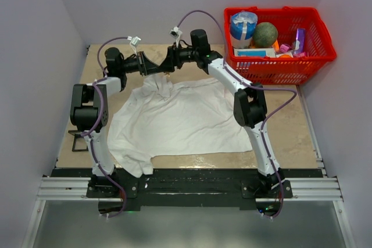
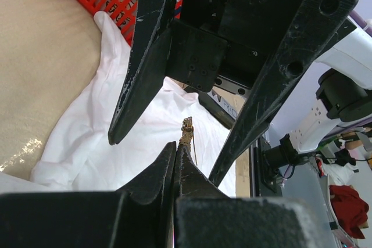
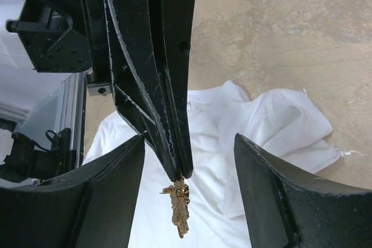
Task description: Remove the brooch from the garment
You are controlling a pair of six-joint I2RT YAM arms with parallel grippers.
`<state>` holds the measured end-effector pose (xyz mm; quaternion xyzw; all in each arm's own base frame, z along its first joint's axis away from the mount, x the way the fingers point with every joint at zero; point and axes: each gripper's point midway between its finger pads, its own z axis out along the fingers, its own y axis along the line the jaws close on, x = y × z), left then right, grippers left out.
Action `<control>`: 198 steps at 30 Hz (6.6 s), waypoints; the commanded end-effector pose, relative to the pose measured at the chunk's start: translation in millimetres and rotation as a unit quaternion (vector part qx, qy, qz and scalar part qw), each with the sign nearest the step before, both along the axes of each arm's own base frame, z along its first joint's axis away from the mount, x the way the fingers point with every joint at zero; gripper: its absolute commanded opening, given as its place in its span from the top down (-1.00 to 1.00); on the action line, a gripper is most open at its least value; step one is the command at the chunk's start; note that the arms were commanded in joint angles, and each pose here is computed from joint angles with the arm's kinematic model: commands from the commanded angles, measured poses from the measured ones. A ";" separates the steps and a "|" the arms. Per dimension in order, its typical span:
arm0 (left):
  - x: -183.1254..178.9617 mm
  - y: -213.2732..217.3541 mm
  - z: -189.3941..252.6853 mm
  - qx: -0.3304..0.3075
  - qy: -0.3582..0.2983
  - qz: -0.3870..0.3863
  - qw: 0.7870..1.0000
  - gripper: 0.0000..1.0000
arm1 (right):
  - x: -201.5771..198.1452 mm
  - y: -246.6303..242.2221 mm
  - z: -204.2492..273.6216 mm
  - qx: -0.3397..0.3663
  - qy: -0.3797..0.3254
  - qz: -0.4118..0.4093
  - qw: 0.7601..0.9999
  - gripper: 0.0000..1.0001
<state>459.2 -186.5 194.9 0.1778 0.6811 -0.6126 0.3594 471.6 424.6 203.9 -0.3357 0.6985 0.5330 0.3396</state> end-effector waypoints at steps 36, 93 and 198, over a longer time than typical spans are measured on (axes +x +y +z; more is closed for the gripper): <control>-2.4 18.4 7.3 0.134 -0.054 0.061 0.988 1.00 | -10.7 -52.2 40.9 0.017 -0.018 0.036 0.999 -0.44; 3.2 8.0 42.7 0.082 -0.058 0.049 0.994 1.00 | -10.1 -15.1 19.1 0.049 0.004 0.071 0.996 0.07; -3.2 -5.0 37.6 0.070 -0.042 0.023 0.996 1.00 | 10.4 -17.7 -7.9 0.015 0.020 0.019 0.999 0.14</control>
